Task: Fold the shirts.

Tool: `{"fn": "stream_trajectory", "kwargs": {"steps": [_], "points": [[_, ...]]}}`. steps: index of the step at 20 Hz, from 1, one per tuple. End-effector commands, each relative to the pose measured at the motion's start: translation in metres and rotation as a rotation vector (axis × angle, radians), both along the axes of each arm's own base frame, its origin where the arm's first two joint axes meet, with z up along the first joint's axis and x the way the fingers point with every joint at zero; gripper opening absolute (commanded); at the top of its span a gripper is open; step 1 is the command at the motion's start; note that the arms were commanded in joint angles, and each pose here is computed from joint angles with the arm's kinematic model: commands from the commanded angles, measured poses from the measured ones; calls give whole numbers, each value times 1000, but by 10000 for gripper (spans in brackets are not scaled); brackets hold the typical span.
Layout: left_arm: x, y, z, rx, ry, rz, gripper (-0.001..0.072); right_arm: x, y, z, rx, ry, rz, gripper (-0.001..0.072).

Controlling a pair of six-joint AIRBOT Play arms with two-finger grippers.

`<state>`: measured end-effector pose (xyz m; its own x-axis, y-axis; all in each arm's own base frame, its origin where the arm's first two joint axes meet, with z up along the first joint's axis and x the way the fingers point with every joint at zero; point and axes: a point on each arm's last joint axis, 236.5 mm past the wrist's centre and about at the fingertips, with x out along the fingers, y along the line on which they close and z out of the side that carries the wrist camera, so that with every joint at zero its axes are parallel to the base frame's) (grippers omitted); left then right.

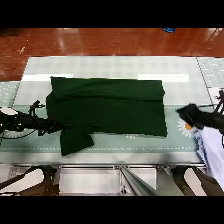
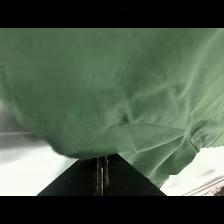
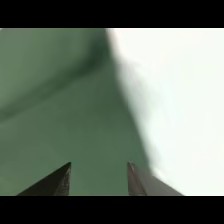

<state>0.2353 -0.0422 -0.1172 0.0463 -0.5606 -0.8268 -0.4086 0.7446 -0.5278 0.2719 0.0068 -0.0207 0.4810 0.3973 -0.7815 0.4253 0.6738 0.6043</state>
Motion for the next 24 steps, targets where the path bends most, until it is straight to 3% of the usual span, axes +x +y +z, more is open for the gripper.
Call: {"fn": "stream_trajectory", "kwargs": {"steps": [1,4,10,15,16,17,18,19,24], "points": [[6,0,4,5,-25,-39,17,-81,0,-44,-8,323,64,411],[5,0,4,4,-25,-39,17,-102,15,-66,35,370,91,411],[4,-1,4,-3,-18,-43,16,-88,24,-80,92,371,80,409],[3,-2,5,-5,-17,-45,17,-34,48,-89,111,269,54,407],[3,-2,6,-7,-16,-47,16,-23,52,-87,121,251,56,390],[5,-2,8,-9,-23,-57,17,-17,57,-83,123,241,95,318],[8,-1,12,-12,-36,-72,17,-13,65,-76,115,219,178,114],[12,-1,18,-17,-44,-82,16,-9,71,-66,108,191,252,28],[65,14,68,12,-188,-109,17,38,61,-13,47,53,321,27]]}}
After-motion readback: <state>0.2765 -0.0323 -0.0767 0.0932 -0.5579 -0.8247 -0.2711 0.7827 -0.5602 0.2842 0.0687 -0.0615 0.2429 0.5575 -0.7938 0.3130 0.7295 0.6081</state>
